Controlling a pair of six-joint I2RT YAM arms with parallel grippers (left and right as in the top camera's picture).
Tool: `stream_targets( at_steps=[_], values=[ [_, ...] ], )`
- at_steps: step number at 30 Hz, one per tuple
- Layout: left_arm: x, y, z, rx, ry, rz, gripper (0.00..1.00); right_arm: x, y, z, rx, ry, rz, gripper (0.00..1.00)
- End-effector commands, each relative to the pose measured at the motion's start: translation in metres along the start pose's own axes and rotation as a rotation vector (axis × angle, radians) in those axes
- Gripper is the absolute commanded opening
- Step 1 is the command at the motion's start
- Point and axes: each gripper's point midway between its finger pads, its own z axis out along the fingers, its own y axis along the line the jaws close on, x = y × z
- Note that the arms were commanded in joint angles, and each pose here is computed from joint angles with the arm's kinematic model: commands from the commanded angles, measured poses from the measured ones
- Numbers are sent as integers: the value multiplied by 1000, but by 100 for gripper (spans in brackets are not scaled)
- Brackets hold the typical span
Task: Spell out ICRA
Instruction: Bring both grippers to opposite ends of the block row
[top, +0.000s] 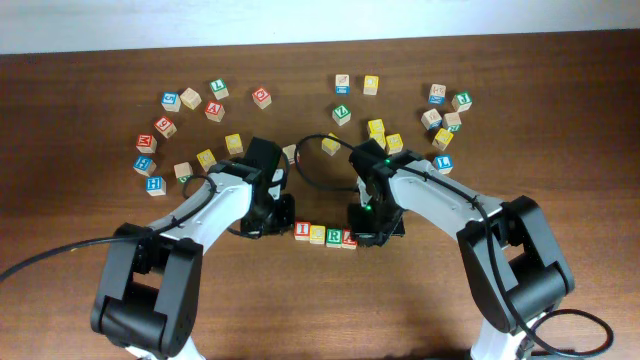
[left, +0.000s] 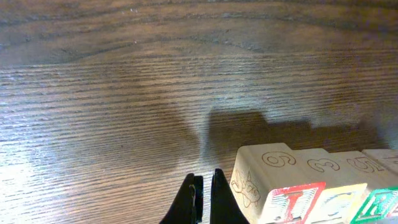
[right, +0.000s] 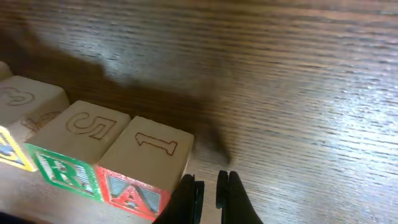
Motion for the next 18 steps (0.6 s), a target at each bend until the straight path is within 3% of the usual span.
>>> stream_targets(
  at_steps=[1,18],
  values=[
    [9,-5,7,13,34,0,0,0,8,3,-32,3,-3,4],
    [23,-3,8,-45,72,20,0,-11,14,2,-59,-42,-21,4]
  ],
)
